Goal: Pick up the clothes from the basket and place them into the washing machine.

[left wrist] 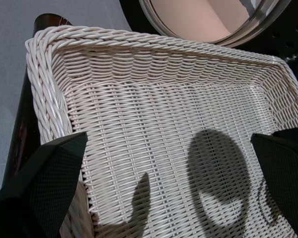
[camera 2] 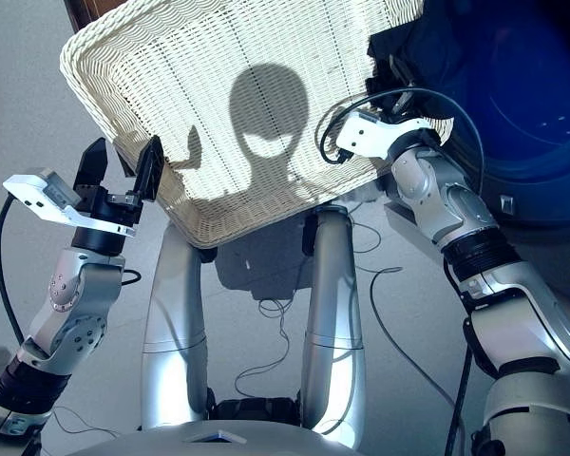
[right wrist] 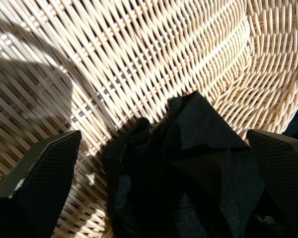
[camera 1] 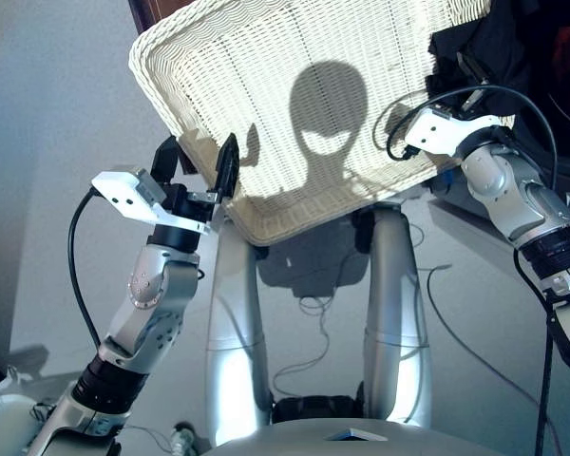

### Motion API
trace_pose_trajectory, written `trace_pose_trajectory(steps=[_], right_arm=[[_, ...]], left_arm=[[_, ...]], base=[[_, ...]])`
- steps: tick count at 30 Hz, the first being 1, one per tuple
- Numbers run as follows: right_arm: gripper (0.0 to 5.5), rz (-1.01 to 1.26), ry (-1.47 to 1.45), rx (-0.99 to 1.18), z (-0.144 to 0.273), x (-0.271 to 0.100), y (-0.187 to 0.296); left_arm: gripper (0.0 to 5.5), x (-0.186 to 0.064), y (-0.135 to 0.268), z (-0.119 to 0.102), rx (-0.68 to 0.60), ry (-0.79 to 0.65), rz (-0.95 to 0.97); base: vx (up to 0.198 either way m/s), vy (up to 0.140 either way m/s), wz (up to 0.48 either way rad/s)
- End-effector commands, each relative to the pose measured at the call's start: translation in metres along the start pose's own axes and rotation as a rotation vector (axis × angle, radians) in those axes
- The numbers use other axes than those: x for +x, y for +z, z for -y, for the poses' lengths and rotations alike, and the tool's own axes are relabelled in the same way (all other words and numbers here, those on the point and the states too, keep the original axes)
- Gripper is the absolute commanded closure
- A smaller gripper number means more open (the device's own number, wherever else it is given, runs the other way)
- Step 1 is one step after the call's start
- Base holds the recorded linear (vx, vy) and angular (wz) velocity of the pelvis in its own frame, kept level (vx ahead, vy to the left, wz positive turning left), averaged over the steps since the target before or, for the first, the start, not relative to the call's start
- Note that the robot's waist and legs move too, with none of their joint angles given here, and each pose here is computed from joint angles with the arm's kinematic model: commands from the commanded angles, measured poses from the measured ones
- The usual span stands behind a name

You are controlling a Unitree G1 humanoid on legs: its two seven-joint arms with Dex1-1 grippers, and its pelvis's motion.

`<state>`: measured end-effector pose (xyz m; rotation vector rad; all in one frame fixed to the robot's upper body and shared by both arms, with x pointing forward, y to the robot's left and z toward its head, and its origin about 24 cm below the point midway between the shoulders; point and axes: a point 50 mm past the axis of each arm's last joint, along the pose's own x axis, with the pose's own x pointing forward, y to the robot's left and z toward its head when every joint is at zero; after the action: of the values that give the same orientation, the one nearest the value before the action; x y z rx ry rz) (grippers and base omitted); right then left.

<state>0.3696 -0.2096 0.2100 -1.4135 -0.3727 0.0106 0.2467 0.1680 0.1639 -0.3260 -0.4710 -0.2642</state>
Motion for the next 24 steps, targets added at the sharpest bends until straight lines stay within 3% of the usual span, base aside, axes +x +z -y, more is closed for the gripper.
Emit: trace_pose_trajectory(steps=[1, 9, 19, 20, 21, 22, 24], right_arm=[[0.0, 0.032, -0.054, -0.086, 0.019, 0.013, 0.011], [0.0, -0.18, 0.027, -0.185, 0.019, 0.029, -0.028], [0.0, -0.32, 0.057, -0.208, 0.03, 0.041, -0.044], [0.28, -0.33, 0.06, -0.206, 0.03, 0.042, -0.044], [3.67, -0.34, 0.054, -0.195, 0.033, 0.044, -0.043], [5.5, -0.34, 0.052, -0.194, 0.034, 0.045, -0.043], [5.5, -0.339, 0.048, -0.197, 0.036, 0.047, -0.041]], left_arm=[[0.0, -0.007, 0.016, 0.006, -0.036, -0.009, 0.087], [0.0, -0.004, 0.009, 0.012, -0.059, -0.037, 0.067], [0.0, -0.004, 0.007, 0.016, -0.079, -0.06, 0.061], [0.0, -0.004, 0.007, 0.016, -0.081, -0.063, 0.061], [0.0, -0.004, 0.007, 0.017, -0.081, -0.069, 0.06], [0.0, -0.004, 0.006, 0.018, -0.082, -0.073, 0.059], [0.0, -0.003, 0.006, 0.018, -0.083, -0.075, 0.058]], base=[[0.0, 0.0, 0.0], [0.0, 0.0, 0.0], [0.0, 0.0, 0.0], [0.0, 0.0, 0.0], [0.0, 0.0, 0.0], [0.0, 0.0, 0.0], [0.0, 0.0, 0.0]])
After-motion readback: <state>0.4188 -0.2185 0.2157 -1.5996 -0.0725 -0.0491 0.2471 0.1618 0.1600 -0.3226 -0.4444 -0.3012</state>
